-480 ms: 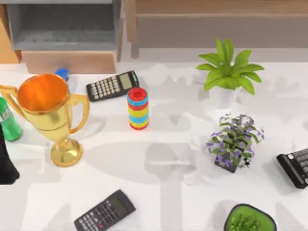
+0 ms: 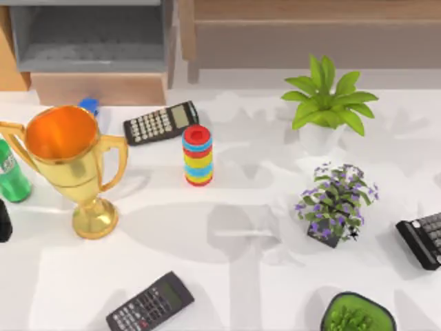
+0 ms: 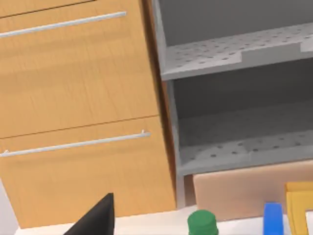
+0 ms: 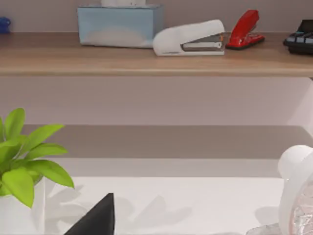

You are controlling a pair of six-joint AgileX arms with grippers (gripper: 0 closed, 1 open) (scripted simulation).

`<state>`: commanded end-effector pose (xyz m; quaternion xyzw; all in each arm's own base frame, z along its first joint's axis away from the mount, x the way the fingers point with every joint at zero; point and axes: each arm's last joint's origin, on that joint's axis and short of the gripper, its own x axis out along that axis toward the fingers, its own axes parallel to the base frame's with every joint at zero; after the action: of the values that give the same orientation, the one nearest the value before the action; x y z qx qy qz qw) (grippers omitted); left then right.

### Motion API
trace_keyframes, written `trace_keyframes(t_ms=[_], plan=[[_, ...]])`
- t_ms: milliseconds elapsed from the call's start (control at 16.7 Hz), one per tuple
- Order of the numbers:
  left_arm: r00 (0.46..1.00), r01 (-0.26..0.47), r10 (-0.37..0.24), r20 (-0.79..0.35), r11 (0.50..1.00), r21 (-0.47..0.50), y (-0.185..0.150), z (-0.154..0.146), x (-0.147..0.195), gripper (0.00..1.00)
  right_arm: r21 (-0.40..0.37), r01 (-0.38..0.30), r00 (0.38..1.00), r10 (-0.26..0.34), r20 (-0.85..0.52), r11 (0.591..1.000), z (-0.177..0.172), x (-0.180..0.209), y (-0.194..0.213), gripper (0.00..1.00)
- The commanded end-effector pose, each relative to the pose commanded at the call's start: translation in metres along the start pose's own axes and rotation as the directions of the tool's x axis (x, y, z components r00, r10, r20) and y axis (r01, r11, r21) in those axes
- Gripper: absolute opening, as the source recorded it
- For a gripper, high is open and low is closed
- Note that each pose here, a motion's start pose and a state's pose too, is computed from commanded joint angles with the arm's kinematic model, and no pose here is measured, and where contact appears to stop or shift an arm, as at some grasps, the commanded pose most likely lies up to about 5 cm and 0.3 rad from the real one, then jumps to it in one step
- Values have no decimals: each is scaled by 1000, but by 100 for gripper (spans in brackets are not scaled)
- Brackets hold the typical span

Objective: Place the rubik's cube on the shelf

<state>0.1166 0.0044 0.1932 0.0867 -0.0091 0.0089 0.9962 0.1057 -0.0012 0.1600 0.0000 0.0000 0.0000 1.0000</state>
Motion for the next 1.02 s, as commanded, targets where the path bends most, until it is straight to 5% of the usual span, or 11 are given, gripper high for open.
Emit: trace_keyframes(t_ms=[240,420,660,1020], plan=[[1000,-12,11,5,971,239,17,36,35,100,0,0,1000,0,0,1000,0,0,0,100],[1000,-10,10,2,897,442,36,53,82,100,0,0,1000,0,0,1000,0,0,0,100],[1000,7,-1,-10,728,685,69,42,162,100,0,0,1000,0,0,1000,0,0,0,100],[999,36,-26,-28,413,910,116,-47,258,100,0,0,1000,0,0,1000,0,0,0,100]])
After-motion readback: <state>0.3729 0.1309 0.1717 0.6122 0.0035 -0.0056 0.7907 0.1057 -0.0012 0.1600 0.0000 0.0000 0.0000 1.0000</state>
